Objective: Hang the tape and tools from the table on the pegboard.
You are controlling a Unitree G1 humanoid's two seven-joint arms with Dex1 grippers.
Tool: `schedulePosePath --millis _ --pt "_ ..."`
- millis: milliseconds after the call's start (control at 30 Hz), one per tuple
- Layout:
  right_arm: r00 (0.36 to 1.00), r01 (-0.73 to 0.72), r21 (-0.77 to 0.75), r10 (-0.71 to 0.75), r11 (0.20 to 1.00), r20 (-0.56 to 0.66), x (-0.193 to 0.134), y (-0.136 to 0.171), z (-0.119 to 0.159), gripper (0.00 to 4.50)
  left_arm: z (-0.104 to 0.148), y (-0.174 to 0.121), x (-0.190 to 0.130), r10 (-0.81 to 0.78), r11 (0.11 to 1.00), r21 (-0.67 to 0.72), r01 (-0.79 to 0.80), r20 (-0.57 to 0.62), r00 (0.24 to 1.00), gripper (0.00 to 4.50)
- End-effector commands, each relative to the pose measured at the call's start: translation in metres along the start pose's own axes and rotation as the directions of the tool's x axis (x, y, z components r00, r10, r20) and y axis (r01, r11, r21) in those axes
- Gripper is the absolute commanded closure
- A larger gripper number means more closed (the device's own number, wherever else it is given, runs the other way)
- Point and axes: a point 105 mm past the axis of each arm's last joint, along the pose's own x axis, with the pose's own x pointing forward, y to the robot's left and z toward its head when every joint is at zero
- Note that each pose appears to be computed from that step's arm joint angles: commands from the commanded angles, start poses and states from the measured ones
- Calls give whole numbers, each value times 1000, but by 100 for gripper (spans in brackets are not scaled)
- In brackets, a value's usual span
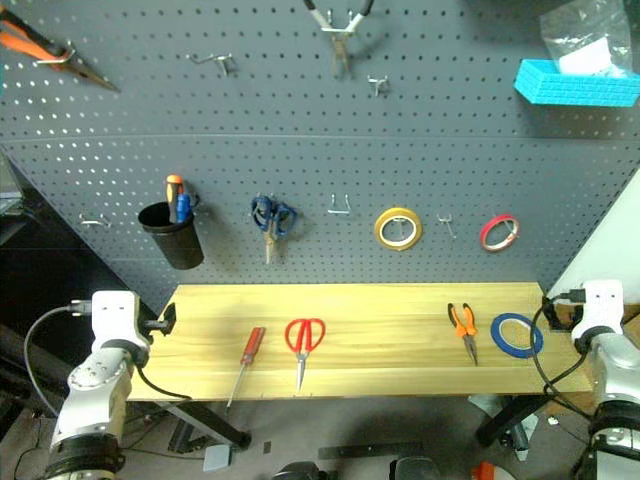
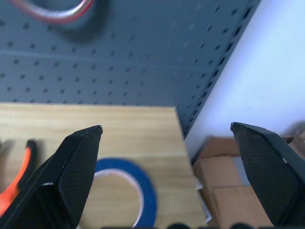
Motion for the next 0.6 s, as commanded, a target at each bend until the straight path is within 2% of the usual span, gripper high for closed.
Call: schedulePosePath --millis 33,267,400,500,600 --pt "998 9 -16 -8 1000 61 2 -8 19 0 17 11 2 30 999 34 -32 56 998 5" --pt "997 -32 -43 35 999 73 4 -1 23 0 16 15 1 60 998 6 -61 51 997 5" --pt "994 -88 -31 90 996 61 3 7 23 0 24 1 -3 24 998 -68 -19 78 997 5" --pt "972 -235 -22 236 972 10 -1 33 20 0 47 -33 -9 -98 993 -43 107 158 982 5" --pt "952 -306 -43 304 951 -44 -5 51 17 0 61 -65 -13 -189 979 -38 198 175 966 5"
